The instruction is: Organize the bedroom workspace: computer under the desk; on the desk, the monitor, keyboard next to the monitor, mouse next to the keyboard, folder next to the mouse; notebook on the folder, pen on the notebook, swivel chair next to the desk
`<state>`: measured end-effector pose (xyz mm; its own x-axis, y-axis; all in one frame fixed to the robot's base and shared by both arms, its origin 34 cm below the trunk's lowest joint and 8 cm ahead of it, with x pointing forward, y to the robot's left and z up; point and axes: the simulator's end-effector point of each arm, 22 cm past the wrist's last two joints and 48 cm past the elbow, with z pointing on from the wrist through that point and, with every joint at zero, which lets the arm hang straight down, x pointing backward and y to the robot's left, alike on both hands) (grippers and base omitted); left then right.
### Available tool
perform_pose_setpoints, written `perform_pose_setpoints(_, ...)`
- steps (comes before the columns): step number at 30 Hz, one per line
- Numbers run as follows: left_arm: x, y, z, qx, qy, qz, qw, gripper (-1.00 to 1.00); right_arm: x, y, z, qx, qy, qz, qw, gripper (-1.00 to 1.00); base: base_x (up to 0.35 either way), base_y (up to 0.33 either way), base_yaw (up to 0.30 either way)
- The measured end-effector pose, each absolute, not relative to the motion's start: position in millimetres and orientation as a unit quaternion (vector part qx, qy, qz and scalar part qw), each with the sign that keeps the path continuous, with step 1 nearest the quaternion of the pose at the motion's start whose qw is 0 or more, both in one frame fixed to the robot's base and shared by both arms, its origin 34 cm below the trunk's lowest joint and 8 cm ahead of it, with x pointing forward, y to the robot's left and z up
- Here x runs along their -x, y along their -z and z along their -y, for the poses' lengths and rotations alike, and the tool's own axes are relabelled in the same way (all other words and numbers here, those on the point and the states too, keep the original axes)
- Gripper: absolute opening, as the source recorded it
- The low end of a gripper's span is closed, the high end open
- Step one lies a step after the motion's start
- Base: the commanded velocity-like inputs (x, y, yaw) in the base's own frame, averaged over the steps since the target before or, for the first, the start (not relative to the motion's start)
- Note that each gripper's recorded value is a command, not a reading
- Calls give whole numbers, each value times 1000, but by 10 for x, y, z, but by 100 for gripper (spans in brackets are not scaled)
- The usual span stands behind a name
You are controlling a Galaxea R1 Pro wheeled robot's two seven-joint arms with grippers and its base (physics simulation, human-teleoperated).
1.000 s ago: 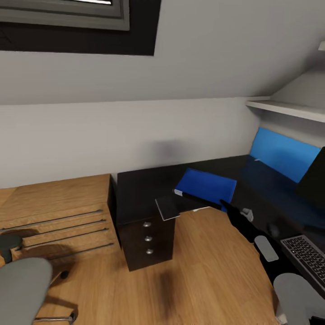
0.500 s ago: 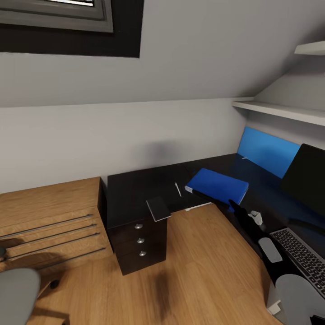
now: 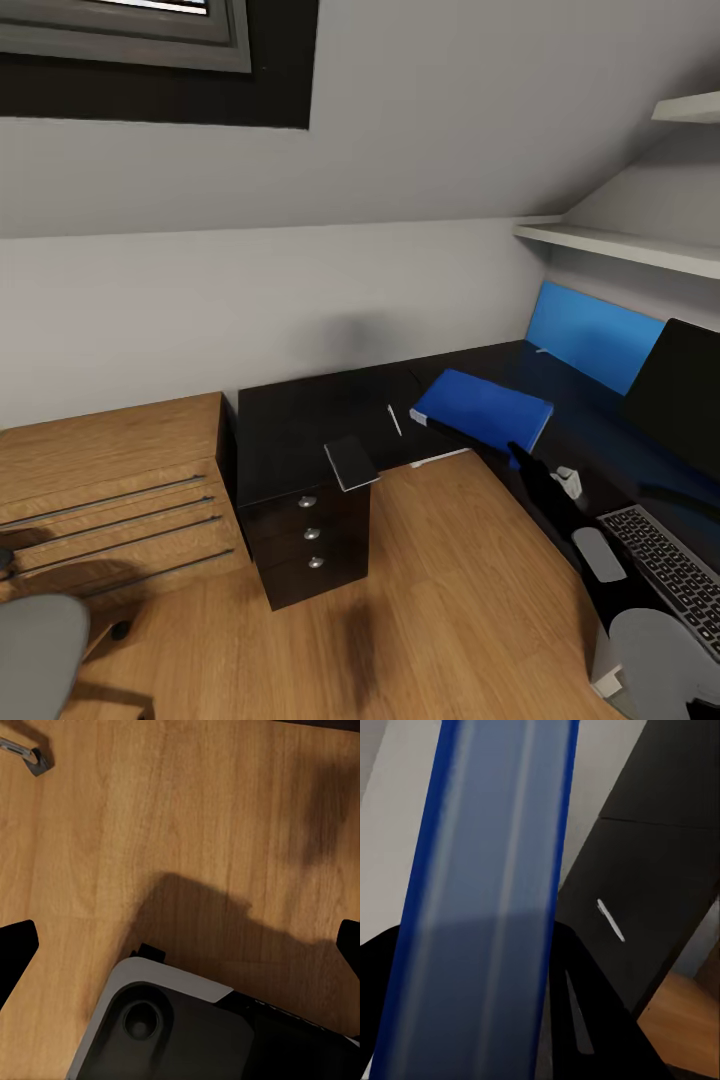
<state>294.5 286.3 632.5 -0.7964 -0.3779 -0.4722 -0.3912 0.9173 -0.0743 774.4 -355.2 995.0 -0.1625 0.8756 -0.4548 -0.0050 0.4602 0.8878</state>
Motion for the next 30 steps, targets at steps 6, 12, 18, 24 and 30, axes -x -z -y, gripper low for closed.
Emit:
perform_pose_setpoints(6, -2945, -6325, -2863, 203, -14, -948, 246, 100, -7718, -9593, 3726, -387, -334, -683, 522, -100, 0, 0, 0)
perform_pose_setpoints(12, -2946, -6325, -2863, 203, -14, -948, 246, 100, -7690, -9471, 3902, -415, -290, -686, 522, -100, 0, 0, 0)
perform_pose_setpoints(18, -2946, -6325, -2863, 203, -14, -948, 246, 100, -7713, -9518, 3945, -441, -264, -655, 554, -100, 0, 0, 0)
perform_pose_setpoints(24, -2946, -6325, -2863, 203, -14, -948, 246, 100, -7699, -9566, 4061, -460, -239, -631, 577, -100, 0, 0, 0)
perform_pose_setpoints(30, -2941, -6325, -2863, 203, -14, -948, 246, 100, -7697, -9580, 4074, -465, -240, -624, 580, -100, 0, 0, 0)
